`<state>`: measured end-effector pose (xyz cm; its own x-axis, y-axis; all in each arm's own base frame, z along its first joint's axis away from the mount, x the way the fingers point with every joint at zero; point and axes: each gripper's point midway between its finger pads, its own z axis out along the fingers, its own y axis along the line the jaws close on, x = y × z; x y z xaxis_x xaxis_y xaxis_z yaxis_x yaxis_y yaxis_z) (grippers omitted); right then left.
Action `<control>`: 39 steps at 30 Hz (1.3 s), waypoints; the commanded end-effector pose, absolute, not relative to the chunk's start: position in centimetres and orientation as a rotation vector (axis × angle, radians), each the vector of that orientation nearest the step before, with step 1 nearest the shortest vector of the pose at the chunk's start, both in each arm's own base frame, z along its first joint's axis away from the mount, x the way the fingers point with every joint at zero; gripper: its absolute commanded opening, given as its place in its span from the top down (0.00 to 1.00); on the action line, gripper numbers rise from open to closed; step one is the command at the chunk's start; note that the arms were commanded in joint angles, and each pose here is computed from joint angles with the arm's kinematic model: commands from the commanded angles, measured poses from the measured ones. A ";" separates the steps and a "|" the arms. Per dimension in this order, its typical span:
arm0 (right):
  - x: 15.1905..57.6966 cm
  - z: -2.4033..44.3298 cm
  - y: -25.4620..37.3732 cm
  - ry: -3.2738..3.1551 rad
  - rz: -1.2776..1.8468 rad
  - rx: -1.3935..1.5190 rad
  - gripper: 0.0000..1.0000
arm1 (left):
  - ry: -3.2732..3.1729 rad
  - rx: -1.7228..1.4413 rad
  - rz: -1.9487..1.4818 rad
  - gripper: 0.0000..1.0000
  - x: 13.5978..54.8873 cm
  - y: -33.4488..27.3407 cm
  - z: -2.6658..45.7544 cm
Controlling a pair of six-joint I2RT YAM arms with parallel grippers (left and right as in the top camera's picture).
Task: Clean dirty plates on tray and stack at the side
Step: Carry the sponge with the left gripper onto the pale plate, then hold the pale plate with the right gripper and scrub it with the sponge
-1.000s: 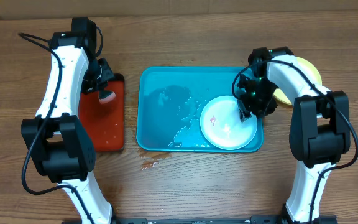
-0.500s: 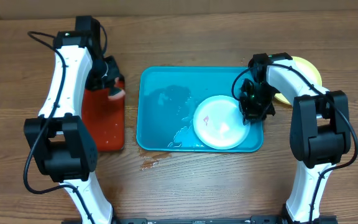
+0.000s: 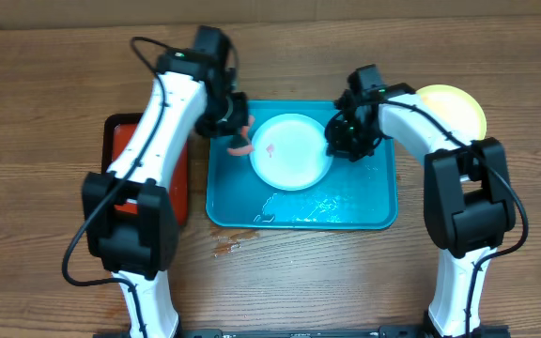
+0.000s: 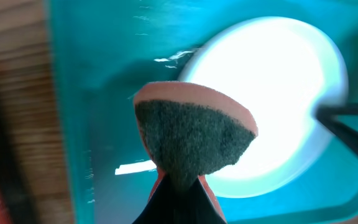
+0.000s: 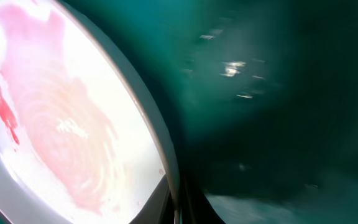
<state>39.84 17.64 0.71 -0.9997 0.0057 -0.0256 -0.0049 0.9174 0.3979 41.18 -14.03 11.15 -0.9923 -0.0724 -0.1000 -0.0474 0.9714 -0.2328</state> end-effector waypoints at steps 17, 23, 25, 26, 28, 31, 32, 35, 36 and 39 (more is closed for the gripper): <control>39.7 -0.4 18.7 3.054 0.515 0.070 0.96 | 3.107 0.071 -0.328 0.96 40.6 -21.9 1.4; 40.0 -0.5 18.6 3.042 0.494 0.070 0.96 | 3.072 -0.011 0.139 0.96 41.7 -16.8 -1.0; 40.0 -0.5 18.4 3.041 0.481 0.072 0.96 | 3.010 -0.062 0.337 0.96 42.3 -14.4 -0.6; 40.1 -0.5 18.4 3.040 0.478 0.072 0.96 | 2.973 -0.083 0.421 0.96 42.6 -13.4 -0.2; 40.1 -0.5 18.4 3.037 0.473 0.072 0.96 | 2.900 -0.094 0.563 0.96 43.3 -11.7 0.7; 40.2 -0.5 18.3 3.035 0.471 0.072 0.96 | 2.832 -0.094 0.670 0.96 43.9 -10.4 2.0; 40.2 -0.5 18.3 3.035 0.470 0.071 0.96 | 2.815 -0.097 0.683 0.96 44.1 -10.2 2.5; 40.2 -0.5 18.3 3.034 0.471 0.071 0.96 | 2.762 -0.129 0.659 0.96 45.1 -10.0 4.7; 40.2 -0.5 18.3 3.034 0.470 0.071 0.96 | 2.757 -0.134 0.638 0.96 45.3 -10.2 5.2; 40.2 -0.5 18.3 3.034 0.471 0.071 0.96 | 2.792 -0.136 0.442 0.96 45.5 -12.3 6.5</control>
<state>40.27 20.46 0.71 -0.9971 0.0275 -0.0704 -0.0017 0.9232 0.3844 43.50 -13.19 2.57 -0.9772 0.0010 -0.2125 -0.0690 0.9444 0.3214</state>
